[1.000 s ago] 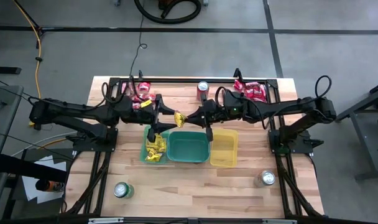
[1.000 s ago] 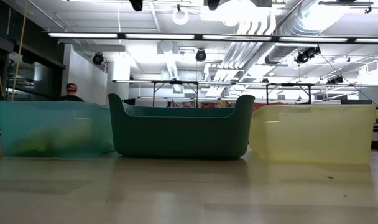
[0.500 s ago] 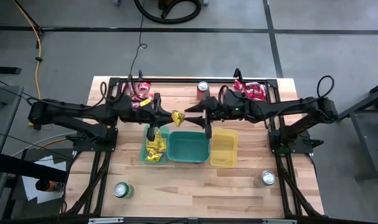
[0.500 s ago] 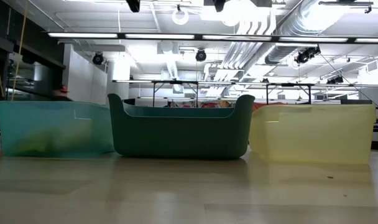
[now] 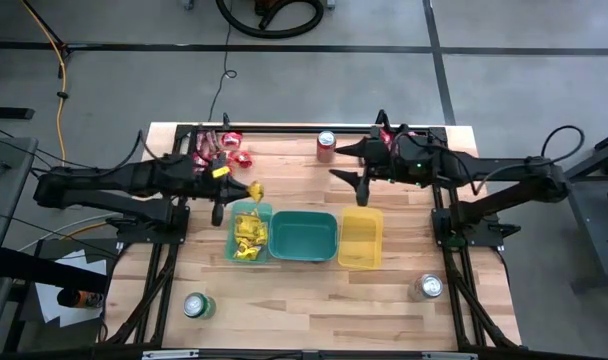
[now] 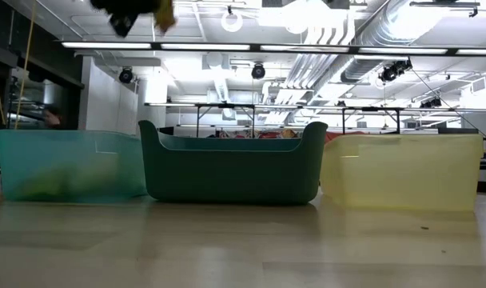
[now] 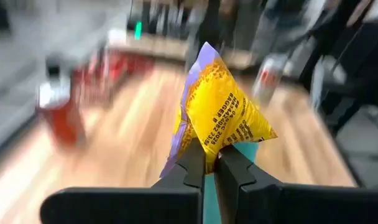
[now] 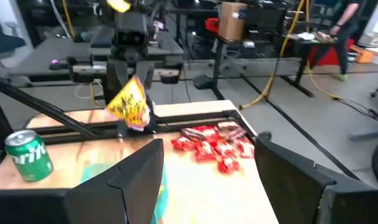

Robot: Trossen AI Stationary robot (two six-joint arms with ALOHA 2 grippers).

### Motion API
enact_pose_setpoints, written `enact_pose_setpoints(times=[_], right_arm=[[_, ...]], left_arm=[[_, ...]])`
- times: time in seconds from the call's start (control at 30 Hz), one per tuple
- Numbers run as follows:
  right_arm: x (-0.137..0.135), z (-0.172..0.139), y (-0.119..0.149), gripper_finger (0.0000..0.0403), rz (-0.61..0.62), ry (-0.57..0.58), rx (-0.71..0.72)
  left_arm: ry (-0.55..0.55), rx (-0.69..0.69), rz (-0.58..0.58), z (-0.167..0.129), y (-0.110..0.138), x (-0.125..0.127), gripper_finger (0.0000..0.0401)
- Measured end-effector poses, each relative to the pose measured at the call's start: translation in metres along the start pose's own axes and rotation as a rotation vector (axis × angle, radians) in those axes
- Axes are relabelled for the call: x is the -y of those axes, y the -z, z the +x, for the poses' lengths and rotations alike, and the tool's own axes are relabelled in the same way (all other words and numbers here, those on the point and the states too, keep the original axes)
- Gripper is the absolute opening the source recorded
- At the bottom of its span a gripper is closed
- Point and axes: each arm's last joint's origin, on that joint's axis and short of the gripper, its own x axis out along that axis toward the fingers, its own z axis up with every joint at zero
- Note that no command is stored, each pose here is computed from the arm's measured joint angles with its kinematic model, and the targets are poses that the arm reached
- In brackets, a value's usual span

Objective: Sort candy
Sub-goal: Put the yellow candy into the light green bin, then put the red candy into the yellow bin

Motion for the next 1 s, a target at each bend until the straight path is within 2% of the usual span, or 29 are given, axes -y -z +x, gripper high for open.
enact_pose_setpoints(times=[0.17,0.3,0.4,0.6,0.7,0.87,0.93,1.0], right_arm=[[0.002,-0.006,0.002,0.0248,-0.003,0.035,-0.041],[0.002,-0.005,0.004,0.0248,-0.006,0.043,-0.055],[0.002,-0.004,0.007,0.0248,-0.010,0.042,-0.079],[0.002,-0.004,0.008,0.0248,0.004,0.043,-0.091],[0.002,-0.004,0.008,0.0248,0.002,0.044,-0.090],[0.002,-0.004,0.008,0.0248,0.002,0.044,-0.090],[0.002,-0.004,0.008,0.0248,0.003,0.044,-0.089],[0.002,-0.004,0.008,0.0248,0.003,0.044,-0.089]], left_arm=[[-0.030,-0.261,-0.083,0.013,0.029,-0.002,0.0000],[-0.019,-0.344,-0.137,0.032,0.050,-0.001,0.0000],[-0.055,-0.476,-0.164,0.041,0.069,-0.003,0.0006],[-0.080,-0.582,-0.205,0.044,0.080,-0.004,0.0032],[-0.036,-0.601,-0.262,0.044,0.081,-0.002,0.0064],[0.026,-0.623,-0.322,0.043,0.080,0.000,0.0141],[0.027,-0.605,-0.339,0.043,0.072,0.001,0.0174],[0.036,-0.544,-0.333,0.040,0.054,0.001,0.0202]])
